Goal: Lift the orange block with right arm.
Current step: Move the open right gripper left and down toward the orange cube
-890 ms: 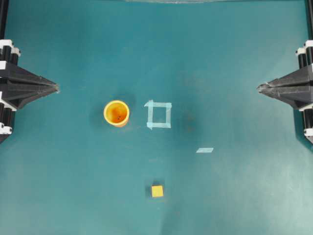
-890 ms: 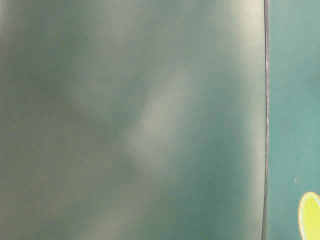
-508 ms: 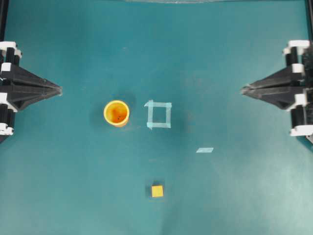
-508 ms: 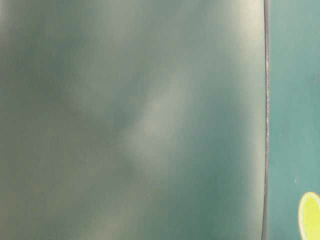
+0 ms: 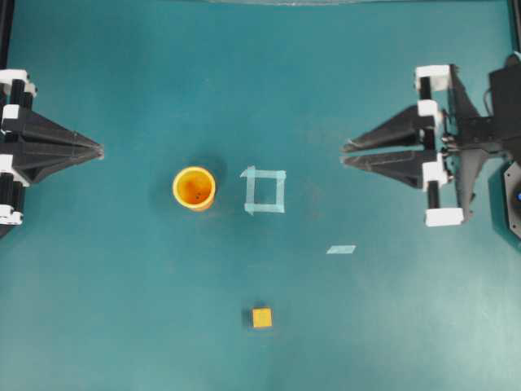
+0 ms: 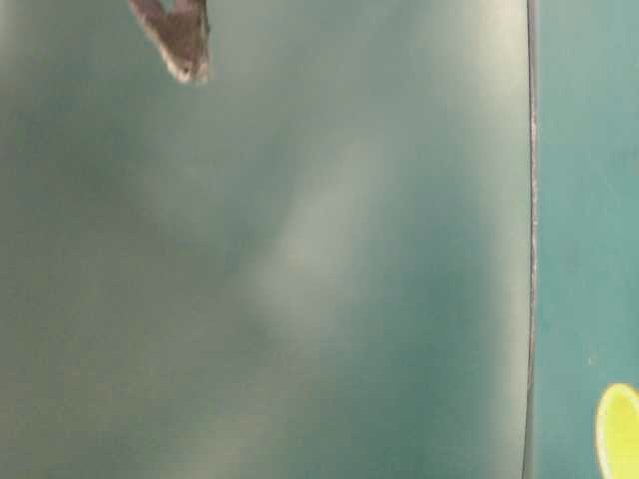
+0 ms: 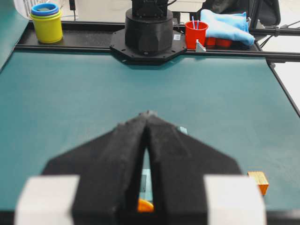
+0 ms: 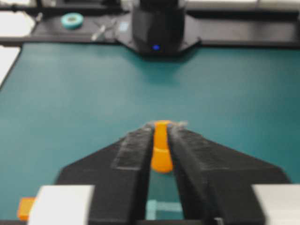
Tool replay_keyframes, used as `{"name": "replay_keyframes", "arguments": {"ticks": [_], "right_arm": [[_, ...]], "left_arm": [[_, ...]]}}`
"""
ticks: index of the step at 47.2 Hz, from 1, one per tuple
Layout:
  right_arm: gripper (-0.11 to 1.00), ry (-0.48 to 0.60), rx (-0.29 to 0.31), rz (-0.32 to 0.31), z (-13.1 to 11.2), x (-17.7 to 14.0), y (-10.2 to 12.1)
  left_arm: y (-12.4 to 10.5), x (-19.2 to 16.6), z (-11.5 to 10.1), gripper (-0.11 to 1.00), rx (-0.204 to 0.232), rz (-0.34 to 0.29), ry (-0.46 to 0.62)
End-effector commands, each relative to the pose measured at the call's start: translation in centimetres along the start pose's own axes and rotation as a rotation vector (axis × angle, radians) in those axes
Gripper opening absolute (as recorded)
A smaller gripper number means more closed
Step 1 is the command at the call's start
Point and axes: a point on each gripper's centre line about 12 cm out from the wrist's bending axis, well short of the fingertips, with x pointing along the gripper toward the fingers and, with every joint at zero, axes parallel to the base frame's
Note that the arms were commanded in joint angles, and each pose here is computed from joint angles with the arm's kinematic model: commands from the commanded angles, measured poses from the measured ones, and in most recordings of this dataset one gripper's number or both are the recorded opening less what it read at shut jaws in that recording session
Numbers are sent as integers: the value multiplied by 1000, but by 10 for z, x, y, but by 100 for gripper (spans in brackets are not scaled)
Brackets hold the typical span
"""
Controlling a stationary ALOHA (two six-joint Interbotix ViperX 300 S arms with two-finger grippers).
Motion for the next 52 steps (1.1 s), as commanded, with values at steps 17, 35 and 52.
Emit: {"name": "replay_keyframes", "arguments": {"ticks": [17,35,52], "right_arm": [[55,151,-6,58,17,36,21],[67,255,24,105,9,70,41],[67,434,13,147,-14,98,65]], "left_arm": [[0,3,10,0,5,0,-23],[0,3,10,0,9,0,-23],[0,3,10,0,11,0,-21]]}}
